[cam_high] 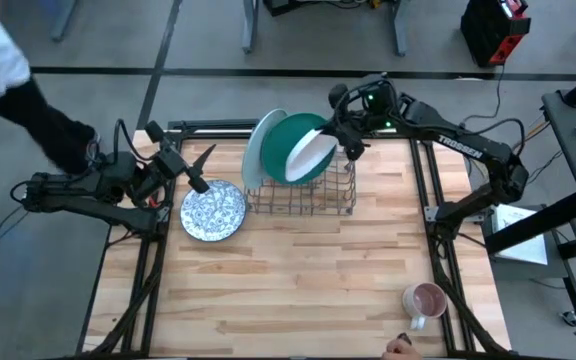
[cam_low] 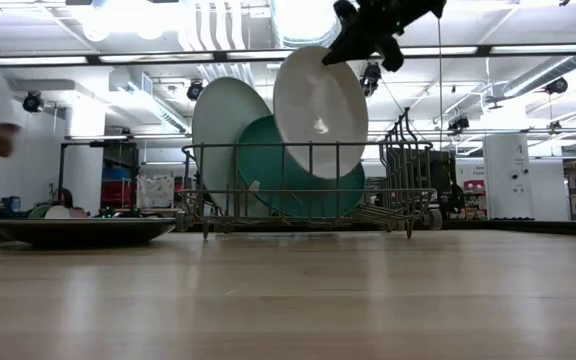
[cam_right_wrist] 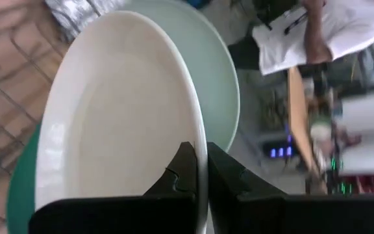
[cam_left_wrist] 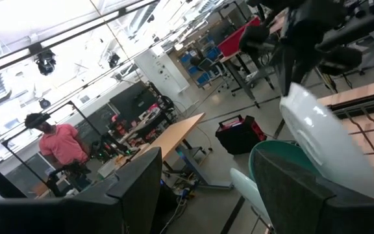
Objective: Sort dishes
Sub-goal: Put the white plate into the dish rack
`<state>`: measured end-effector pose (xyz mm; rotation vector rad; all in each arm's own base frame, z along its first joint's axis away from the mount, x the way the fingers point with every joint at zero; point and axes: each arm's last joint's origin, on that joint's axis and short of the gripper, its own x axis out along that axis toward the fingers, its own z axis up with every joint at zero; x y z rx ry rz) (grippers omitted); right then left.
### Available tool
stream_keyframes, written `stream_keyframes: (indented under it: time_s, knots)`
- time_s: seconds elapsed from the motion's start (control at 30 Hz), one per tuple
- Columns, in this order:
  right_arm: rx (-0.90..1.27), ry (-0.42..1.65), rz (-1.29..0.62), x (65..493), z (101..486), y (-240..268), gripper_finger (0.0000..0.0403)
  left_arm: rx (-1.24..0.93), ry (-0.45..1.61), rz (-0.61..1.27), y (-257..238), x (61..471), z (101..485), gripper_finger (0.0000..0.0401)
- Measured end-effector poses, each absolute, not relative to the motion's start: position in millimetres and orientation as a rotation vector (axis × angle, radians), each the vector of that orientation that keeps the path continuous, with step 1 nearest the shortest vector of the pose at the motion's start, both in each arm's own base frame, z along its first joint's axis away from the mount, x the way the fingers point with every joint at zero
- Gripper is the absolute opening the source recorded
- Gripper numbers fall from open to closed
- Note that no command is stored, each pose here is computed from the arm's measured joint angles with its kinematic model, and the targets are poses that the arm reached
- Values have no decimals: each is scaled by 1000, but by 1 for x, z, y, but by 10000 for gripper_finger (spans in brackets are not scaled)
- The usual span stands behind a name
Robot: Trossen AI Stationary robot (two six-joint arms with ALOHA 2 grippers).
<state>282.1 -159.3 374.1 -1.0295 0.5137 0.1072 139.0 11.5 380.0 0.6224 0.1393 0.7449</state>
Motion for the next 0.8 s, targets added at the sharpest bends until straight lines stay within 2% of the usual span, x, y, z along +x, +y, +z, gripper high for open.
stream_keyframes:
  time_s: [0.27, 0.8]
  knots:
    - [-1033, 457, 257, 277, 371, -155, 0, 623, 140, 745, 11, 139, 380, 229]
    - [-1041, 495, 312, 292, 350, -164, 1, 629, 156, 739, 11, 140, 378, 229]
